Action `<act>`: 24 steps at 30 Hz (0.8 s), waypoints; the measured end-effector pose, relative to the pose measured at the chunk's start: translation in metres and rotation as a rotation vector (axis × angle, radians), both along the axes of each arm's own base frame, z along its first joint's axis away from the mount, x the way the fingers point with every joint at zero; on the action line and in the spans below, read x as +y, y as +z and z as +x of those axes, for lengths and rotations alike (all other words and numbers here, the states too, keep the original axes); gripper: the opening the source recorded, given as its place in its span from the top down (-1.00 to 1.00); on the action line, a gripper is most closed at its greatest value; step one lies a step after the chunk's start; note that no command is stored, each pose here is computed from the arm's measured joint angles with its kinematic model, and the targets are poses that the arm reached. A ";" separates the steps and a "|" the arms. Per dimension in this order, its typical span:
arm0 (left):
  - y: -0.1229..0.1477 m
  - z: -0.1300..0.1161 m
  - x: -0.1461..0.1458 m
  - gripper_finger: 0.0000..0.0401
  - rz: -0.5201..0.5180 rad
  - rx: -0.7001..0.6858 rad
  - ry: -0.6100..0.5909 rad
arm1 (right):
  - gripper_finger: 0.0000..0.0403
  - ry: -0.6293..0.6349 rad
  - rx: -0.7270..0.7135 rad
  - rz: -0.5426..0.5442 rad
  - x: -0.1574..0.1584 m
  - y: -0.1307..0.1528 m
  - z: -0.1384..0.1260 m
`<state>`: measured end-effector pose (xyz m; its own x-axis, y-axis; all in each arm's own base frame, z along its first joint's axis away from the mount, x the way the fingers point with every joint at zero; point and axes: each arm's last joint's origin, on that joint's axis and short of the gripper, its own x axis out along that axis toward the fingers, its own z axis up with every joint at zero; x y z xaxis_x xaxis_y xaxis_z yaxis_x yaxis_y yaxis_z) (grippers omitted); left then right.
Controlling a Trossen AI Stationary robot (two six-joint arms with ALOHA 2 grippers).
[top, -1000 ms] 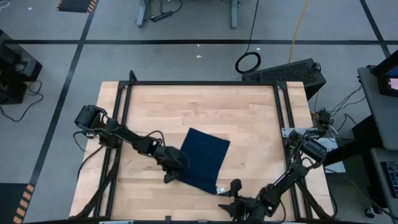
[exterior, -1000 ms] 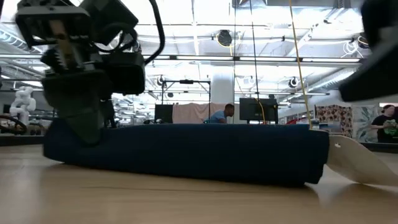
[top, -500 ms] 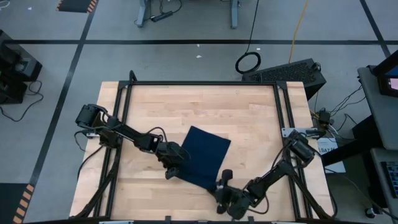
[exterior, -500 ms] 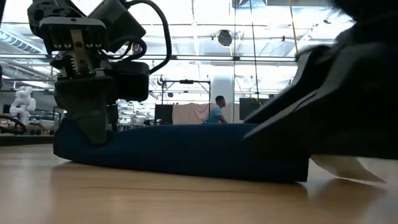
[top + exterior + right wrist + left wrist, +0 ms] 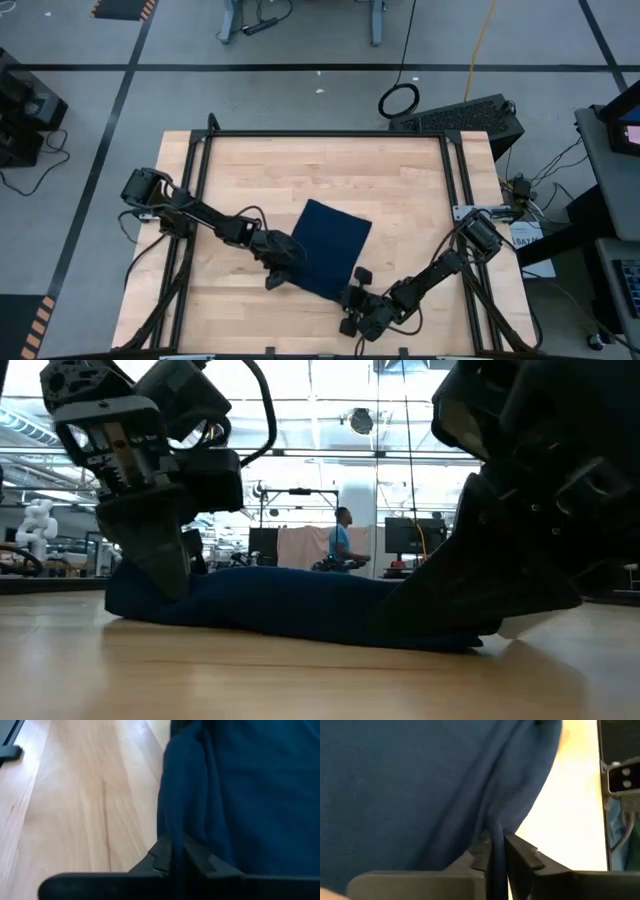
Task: Roll towel
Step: Roll the dark blue towel
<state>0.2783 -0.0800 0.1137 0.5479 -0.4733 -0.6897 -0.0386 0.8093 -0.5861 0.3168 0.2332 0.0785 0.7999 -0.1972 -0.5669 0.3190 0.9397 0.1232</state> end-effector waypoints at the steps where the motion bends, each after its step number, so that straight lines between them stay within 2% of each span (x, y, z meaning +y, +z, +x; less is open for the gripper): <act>1: 0.000 0.000 -0.001 0.73 0.006 -0.005 -0.013 | 0.91 -0.008 0.001 0.015 -0.001 0.000 0.001; 4: 0.004 -0.002 -0.004 0.57 0.017 -0.024 -0.041 | 0.93 -0.023 0.006 0.058 -0.004 0.000 0.003; 8: 0.025 -0.007 -0.006 0.37 0.053 -0.117 -0.096 | 0.98 -0.018 0.016 0.089 -0.005 0.000 0.005; 13: 0.045 -0.022 -0.024 0.32 0.421 -0.291 -0.129 | 0.97 -0.029 0.022 0.113 -0.006 -0.001 0.005; 16: 0.050 -0.028 -0.043 0.32 0.519 -0.404 -0.195 | 0.98 -0.036 0.022 0.126 -0.006 -0.001 0.004; 19: 0.044 -0.034 -0.068 0.32 0.591 -0.481 -0.294 | 0.98 -0.038 0.024 0.133 -0.006 -0.002 0.004; 21: 0.033 -0.040 -0.081 0.32 0.710 -0.488 -0.325 | 0.98 -0.047 0.023 0.144 -0.006 -0.002 0.004; 24: 0.018 -0.045 -0.092 0.32 0.896 -0.481 -0.306 | 0.98 -0.050 0.023 0.149 -0.006 -0.002 0.004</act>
<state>0.2330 -0.1721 0.1315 0.7995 -0.0643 -0.5973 0.3176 0.8892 0.3293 0.3209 0.2273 0.0761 0.7776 -0.1491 -0.6108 0.3696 0.8943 0.2522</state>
